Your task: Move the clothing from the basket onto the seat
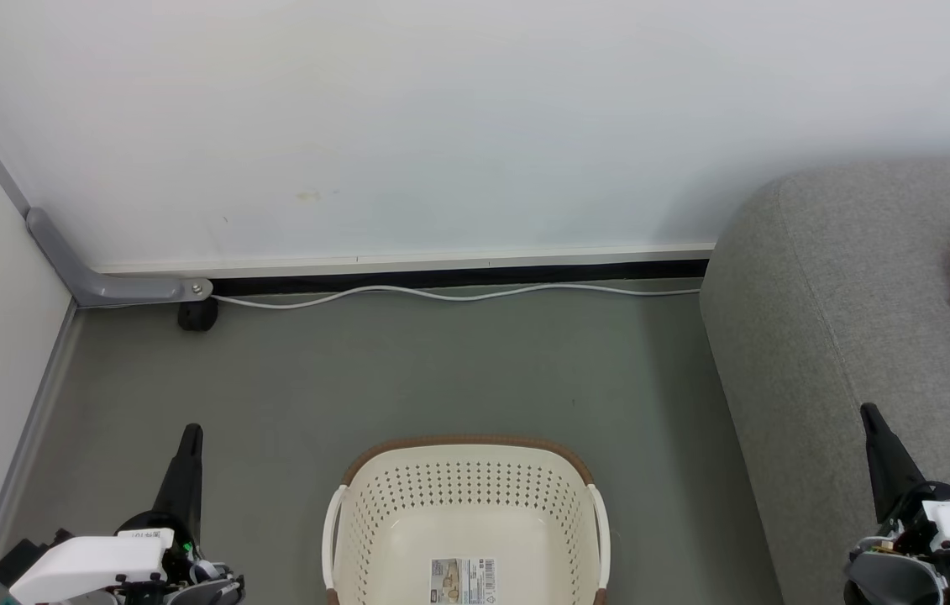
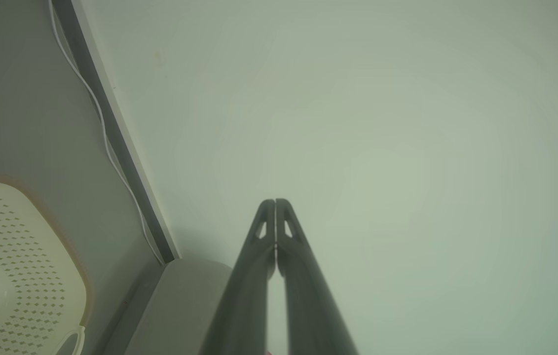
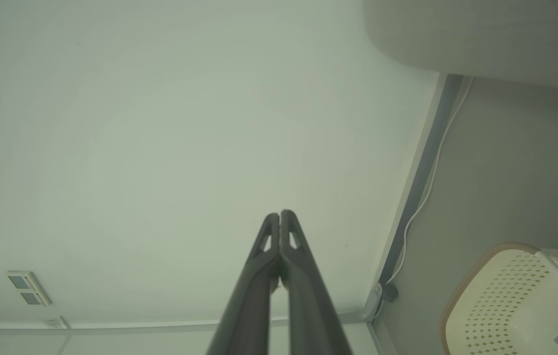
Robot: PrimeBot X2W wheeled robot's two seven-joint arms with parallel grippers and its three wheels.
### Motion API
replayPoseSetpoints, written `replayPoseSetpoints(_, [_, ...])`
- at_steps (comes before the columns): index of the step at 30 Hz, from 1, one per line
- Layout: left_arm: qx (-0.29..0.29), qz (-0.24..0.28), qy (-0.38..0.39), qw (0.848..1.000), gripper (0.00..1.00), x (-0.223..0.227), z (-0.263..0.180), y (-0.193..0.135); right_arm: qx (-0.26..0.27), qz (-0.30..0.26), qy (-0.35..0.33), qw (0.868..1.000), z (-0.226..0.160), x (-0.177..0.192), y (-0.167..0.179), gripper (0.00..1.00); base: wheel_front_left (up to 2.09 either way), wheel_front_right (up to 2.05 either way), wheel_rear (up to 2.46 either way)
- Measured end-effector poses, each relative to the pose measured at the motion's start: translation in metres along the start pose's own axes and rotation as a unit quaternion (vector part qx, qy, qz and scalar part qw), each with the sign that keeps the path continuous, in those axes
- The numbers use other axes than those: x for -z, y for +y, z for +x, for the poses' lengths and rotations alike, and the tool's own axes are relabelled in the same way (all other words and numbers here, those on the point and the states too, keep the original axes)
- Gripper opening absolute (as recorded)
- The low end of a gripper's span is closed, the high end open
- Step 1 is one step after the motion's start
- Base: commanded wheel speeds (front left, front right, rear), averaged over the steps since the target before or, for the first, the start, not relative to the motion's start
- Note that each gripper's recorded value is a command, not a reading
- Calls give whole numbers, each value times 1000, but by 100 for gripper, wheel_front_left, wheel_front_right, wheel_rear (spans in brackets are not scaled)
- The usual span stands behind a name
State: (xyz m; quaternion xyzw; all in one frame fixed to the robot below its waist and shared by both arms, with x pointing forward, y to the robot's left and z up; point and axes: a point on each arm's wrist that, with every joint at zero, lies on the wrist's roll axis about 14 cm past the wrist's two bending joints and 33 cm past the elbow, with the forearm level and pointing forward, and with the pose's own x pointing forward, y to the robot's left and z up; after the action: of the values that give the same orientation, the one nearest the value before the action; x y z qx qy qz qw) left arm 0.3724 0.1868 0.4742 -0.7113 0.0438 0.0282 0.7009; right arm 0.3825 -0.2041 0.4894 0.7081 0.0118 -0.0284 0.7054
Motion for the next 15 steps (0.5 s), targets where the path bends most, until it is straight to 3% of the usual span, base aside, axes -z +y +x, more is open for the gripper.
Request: replayPoseSetpoints(15, [0, 0, 0, 1000, 0, 0, 0, 0, 0, 0, 0, 1000, 0, 0, 0, 0, 0, 0, 0])
